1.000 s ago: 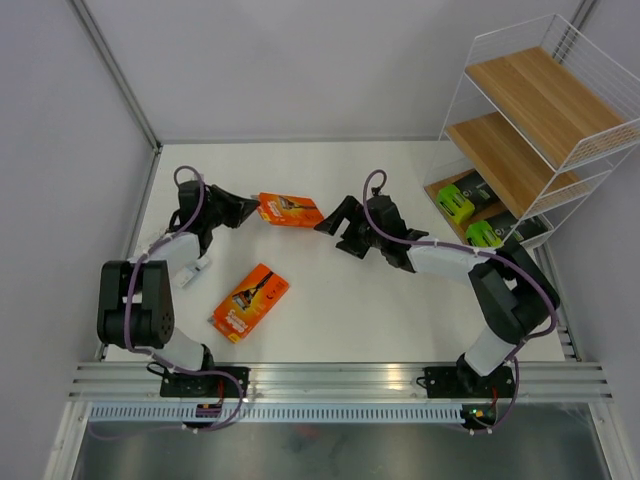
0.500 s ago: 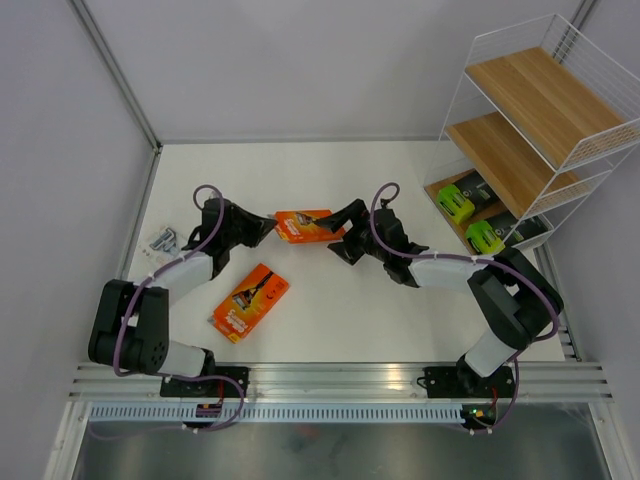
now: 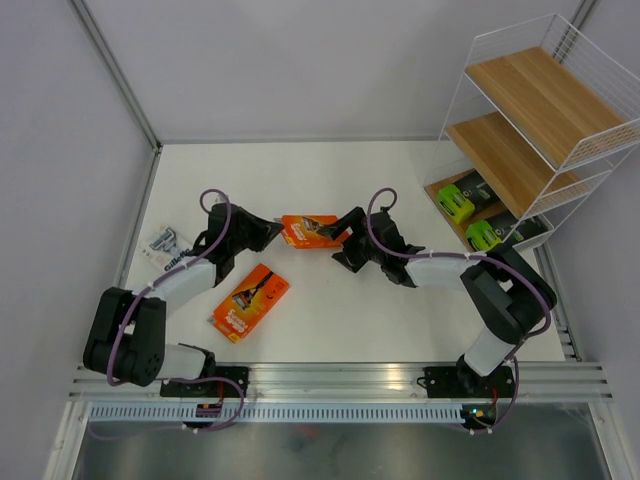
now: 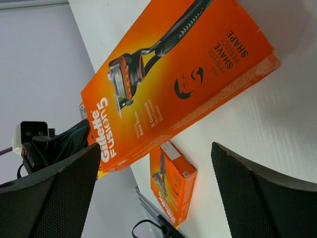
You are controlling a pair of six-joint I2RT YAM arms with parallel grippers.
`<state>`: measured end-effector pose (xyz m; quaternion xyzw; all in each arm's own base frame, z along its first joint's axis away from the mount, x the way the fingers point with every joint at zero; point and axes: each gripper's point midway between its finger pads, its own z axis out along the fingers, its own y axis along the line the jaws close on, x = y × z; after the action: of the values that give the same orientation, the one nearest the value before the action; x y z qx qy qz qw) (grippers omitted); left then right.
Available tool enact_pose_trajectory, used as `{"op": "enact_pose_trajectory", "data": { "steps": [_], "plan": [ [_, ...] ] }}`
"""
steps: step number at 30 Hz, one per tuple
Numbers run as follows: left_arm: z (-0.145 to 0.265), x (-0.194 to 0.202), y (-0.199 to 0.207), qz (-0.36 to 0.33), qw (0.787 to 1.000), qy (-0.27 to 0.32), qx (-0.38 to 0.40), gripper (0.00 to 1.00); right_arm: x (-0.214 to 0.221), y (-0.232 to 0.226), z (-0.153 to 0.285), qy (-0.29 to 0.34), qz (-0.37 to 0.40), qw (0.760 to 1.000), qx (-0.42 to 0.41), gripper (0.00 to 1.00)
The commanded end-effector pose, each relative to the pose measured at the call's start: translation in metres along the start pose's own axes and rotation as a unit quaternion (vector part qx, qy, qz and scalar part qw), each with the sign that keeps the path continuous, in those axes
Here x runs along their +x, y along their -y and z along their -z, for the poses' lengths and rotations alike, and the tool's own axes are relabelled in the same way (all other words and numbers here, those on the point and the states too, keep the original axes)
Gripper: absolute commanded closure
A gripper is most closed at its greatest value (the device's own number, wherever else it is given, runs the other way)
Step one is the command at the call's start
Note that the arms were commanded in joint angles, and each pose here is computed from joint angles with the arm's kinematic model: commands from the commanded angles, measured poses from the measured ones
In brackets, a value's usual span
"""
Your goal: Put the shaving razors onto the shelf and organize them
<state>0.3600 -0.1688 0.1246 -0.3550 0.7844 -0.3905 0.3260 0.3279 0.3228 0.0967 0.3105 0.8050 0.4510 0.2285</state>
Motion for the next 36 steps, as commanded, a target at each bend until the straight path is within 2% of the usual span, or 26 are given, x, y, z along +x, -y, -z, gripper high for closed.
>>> {"op": "enact_pose_trajectory", "data": {
  "steps": [1, 10, 13, 17, 24, 28, 29, 34, 36],
  "plan": [
    [0.006, 0.003, 0.009, 0.019, 1.000, 0.005, 0.013, 0.98, -0.002, 0.005, -0.010, 0.010, -0.011, 1.000, 0.002, 0.02],
    [0.010, 0.013, 0.004, 0.028, 0.999, -0.006, 0.017, 0.98, -0.009, -0.002, -0.022, 0.027, -0.011, 0.999, -0.015, 0.02],
    [0.011, 0.013, 0.008, 0.009, 1.000, -0.009, 0.018, 0.98, -0.010, -0.002, -0.021, 0.030, -0.009, 0.999, -0.011, 0.03],
    [0.010, 0.016, 0.003, -0.030, 0.999, -0.019, 0.015, 0.98, -0.017, 0.000, -0.017, 0.050, 0.010, 0.999, -0.003, 0.12],
    [0.014, 0.025, 0.000, -0.072, 0.996, -0.038, 0.020, 0.98, -0.030, -0.002, -0.016, 0.077, 0.033, 0.996, 0.005, 0.15],
    [0.015, 0.033, 0.004, -0.105, 0.993, -0.049, 0.030, 0.98, -0.033, -0.007, -0.016, 0.083, 0.020, 0.996, -0.011, 0.22],
    [0.015, 0.040, 0.002, -0.117, 0.991, -0.057, 0.031, 0.98, -0.037, -0.010, -0.016, 0.089, 0.017, 0.996, -0.018, 0.27],
    [0.013, 0.054, -0.003, -0.141, 0.987, -0.066, 0.028, 0.98, -0.042, -0.030, -0.010, 0.094, 0.013, 0.994, -0.046, 0.40],
    [0.011, 0.058, -0.009, -0.139, 0.988, -0.067, 0.022, 0.98, -0.044, -0.043, -0.005, 0.099, 0.017, 0.993, -0.061, 0.40]
  ]
}}
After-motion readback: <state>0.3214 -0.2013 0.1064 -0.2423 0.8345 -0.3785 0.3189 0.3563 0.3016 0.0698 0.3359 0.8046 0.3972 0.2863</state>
